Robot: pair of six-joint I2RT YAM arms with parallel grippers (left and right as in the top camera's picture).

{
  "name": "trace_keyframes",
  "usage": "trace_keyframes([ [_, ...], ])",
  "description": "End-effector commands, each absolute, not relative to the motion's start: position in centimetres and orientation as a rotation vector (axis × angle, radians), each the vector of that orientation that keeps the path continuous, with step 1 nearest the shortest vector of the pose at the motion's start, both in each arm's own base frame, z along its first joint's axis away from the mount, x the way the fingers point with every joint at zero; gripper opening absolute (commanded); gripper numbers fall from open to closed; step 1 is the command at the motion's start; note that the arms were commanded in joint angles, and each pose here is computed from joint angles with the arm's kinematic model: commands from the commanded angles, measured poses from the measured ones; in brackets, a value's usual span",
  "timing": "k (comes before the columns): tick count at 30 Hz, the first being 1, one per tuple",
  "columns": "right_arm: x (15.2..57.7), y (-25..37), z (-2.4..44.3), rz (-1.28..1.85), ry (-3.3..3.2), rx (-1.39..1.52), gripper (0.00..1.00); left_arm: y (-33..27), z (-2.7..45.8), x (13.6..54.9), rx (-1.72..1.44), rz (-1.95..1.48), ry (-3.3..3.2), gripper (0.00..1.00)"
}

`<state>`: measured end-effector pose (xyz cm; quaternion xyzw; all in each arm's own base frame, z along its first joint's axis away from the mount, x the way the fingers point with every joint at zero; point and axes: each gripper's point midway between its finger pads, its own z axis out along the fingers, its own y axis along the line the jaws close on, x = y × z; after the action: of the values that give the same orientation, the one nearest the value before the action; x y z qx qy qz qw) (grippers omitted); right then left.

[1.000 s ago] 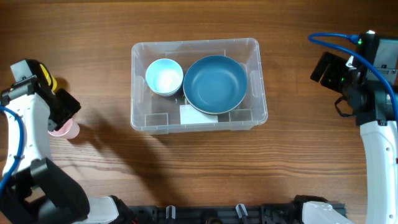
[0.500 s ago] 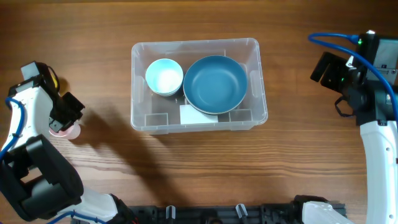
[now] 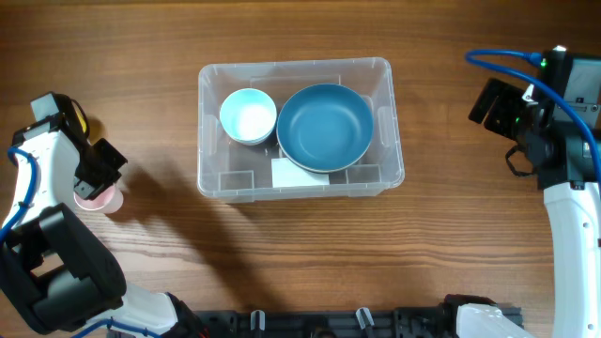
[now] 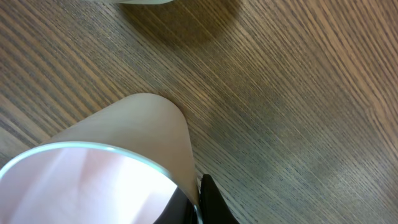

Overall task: Pack container
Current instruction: 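Move the left gripper to the small pink cup and pinch its rim, then lift the small pink cup and carry it into the container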

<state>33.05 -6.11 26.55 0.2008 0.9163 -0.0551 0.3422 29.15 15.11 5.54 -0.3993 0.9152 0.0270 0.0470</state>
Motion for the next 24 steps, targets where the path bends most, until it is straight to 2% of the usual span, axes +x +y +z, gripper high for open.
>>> trace_keyframes([
  [1, 33.2, -6.5, 26.8, -0.158, 2.370, 0.549, 1.00, 13.5, 7.2, 30.3, -1.156, -0.018, 2.746, 0.04],
  [8, 33.2, -6.5, 26.8, -0.158, 2.370, 0.549, 1.00, 9.5, 14.5, 33.5, -0.906, -0.059, 2.599, 0.04],
  [14, 33.2, -6.5, 26.8, -0.158, 2.370, 0.549, 1.00, 2.0, 21.7, 35.3, -0.528, -0.148, 2.461, 0.04],
  [19, 33.2, -6.5, 26.8, -0.158, 2.370, 0.549, 1.00, -5.2, 26.6, 34.4, -0.253, -0.273, 2.341, 0.04],
  [24, 33.2, -6.5, 26.8, -0.158, 2.370, 0.549, 1.00, -9.0, 26.6, 33.4, -0.117, -0.310, 2.358, 0.04],
])
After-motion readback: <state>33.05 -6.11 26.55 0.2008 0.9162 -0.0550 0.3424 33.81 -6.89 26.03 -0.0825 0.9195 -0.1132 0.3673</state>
